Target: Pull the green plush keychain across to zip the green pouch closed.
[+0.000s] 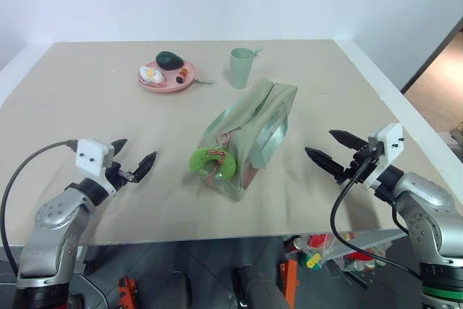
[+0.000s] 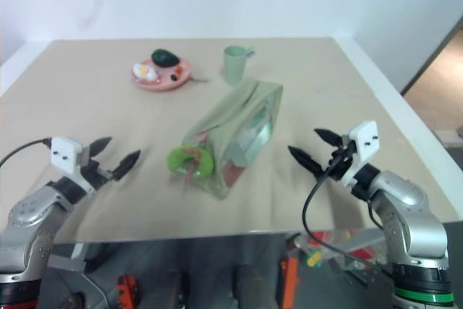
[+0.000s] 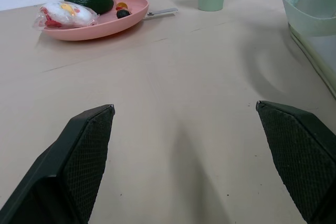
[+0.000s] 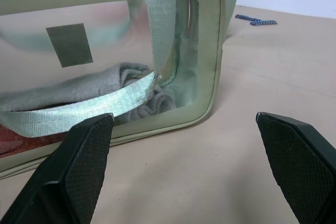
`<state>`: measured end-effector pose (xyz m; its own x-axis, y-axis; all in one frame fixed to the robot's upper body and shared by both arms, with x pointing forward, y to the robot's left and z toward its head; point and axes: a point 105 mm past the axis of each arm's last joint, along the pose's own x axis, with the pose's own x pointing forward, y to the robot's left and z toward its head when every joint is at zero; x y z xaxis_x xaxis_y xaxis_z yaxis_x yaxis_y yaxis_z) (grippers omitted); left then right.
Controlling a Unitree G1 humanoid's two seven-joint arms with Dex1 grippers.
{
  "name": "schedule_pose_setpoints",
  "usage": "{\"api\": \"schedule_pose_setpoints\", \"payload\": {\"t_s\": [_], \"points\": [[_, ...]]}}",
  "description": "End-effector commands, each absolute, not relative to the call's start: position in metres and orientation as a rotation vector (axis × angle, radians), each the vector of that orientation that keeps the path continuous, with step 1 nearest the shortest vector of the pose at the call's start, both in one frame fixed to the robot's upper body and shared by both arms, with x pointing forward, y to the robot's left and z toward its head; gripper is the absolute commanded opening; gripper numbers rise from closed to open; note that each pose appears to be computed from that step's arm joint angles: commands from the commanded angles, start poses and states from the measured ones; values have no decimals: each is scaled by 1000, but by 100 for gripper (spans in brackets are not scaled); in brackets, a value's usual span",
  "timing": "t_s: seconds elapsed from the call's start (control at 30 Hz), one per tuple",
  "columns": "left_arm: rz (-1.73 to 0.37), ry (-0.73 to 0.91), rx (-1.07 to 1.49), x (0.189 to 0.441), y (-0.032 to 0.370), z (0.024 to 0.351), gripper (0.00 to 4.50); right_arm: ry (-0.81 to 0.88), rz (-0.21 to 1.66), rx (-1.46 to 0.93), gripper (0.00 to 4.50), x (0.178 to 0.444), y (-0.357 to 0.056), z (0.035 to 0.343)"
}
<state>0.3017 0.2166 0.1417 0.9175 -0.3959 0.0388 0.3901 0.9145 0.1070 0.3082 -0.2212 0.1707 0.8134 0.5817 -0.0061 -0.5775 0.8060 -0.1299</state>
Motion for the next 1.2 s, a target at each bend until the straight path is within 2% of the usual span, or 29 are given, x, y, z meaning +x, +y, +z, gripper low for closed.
{"api": "schedule_pose_setpoints", "payload": {"t_s": [0.03, 0.43, 0.67, 0.93, 1.07, 1.2], "points": [[-428, -115, 121, 301, 210, 157, 448, -74, 616, -156, 450, 307, -226, 181], [-524, -145, 93, 301, 199, 173, 448, -67, 617, -158, 450, 309, -227, 176], [-647, -172, 62, 297, 188, 195, 448, -69, 640, -163, 450, 310, -225, 178], [-988, -175, 80, 270, 142, 237, 448, -89, 717, -158, 450, 316, -219, 200], [-1035, -169, 84, 268, 131, 243, 448, -115, 730, -116, 450, 321, -211, 213], [-1051, -181, 73, 269, 121, 250, 448, -124, 819, -107, 450, 315, -193, 224]]}}
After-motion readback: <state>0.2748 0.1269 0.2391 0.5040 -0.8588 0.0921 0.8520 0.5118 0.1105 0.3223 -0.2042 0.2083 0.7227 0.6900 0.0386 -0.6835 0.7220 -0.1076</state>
